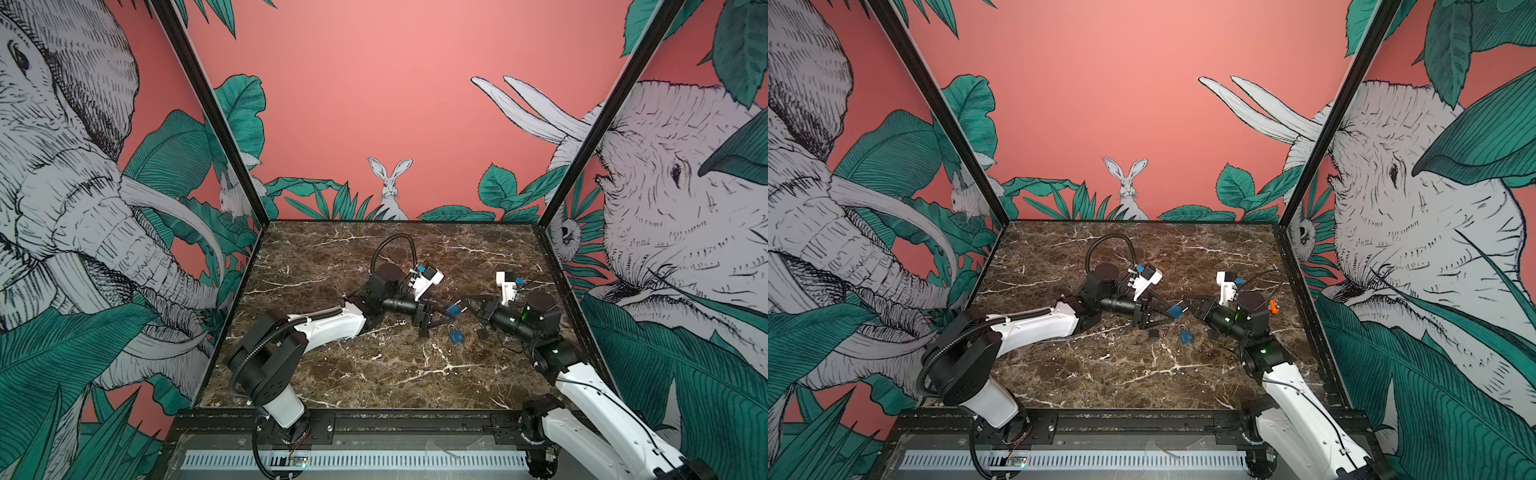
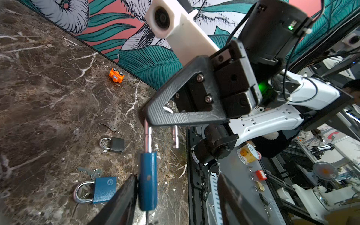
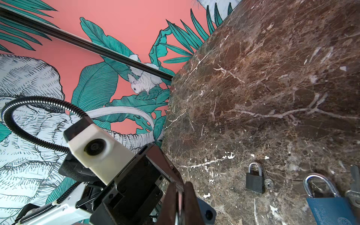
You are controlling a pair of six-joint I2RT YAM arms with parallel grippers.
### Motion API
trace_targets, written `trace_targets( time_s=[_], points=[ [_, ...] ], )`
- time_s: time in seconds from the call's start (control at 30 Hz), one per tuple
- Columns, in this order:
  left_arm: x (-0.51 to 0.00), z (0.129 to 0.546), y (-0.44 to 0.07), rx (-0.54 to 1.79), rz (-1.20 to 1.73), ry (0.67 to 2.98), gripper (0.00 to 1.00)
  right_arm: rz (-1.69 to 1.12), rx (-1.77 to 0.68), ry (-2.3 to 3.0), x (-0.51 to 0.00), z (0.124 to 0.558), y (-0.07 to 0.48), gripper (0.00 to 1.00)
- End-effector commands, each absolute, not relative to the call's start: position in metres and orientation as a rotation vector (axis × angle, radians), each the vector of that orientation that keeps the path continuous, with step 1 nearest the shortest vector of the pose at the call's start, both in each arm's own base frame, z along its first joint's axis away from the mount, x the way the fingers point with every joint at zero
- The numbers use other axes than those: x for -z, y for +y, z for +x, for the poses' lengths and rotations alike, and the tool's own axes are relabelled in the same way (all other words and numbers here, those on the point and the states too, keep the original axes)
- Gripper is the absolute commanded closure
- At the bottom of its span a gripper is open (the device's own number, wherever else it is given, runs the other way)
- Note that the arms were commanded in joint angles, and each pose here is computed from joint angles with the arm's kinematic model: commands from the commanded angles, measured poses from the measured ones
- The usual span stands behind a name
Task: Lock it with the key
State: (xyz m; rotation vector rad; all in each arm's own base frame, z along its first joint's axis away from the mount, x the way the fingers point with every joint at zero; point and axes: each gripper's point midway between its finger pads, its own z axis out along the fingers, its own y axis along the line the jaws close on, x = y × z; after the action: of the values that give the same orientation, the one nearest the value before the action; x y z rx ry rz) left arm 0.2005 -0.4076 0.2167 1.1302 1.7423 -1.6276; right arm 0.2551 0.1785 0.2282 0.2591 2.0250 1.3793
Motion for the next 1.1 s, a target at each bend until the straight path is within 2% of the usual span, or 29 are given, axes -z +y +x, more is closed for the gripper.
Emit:
trace_targets(
  time_s=[0.0,0.07,0.4,0.67,0.97,1.07],
  points=[
    [-0.229,0.196,-0.415,1.636,1.172,1.676,0.39,0.204,-1.417,1.909,-0.256,0.257,0.179,1.00],
    [-0.227,0.195,-0.417,1.637,1.177,1.683,0.41,0.206,-1.422,1.902,-0.258,0.257,0.179,1.00],
    [-0.231,0.202,-0.423,1.650,1.130,1.690,0.66,0.188,-1.450,1.856,-0.261,0.256,0.180,1.00],
    [-0.249,0.206,-0.426,1.737,1.034,1.636,0.76,0.142,-1.465,1.783,-0.269,0.251,0.179,1.00],
    [-0.257,0.205,-0.427,1.812,0.988,1.591,0.82,0.143,-1.451,1.692,-0.284,0.244,0.167,1.00],
    [-0.257,0.205,-0.427,1.828,0.979,1.598,0.78,0.162,-1.438,1.648,-0.288,0.243,0.160,1.00]
  ],
)
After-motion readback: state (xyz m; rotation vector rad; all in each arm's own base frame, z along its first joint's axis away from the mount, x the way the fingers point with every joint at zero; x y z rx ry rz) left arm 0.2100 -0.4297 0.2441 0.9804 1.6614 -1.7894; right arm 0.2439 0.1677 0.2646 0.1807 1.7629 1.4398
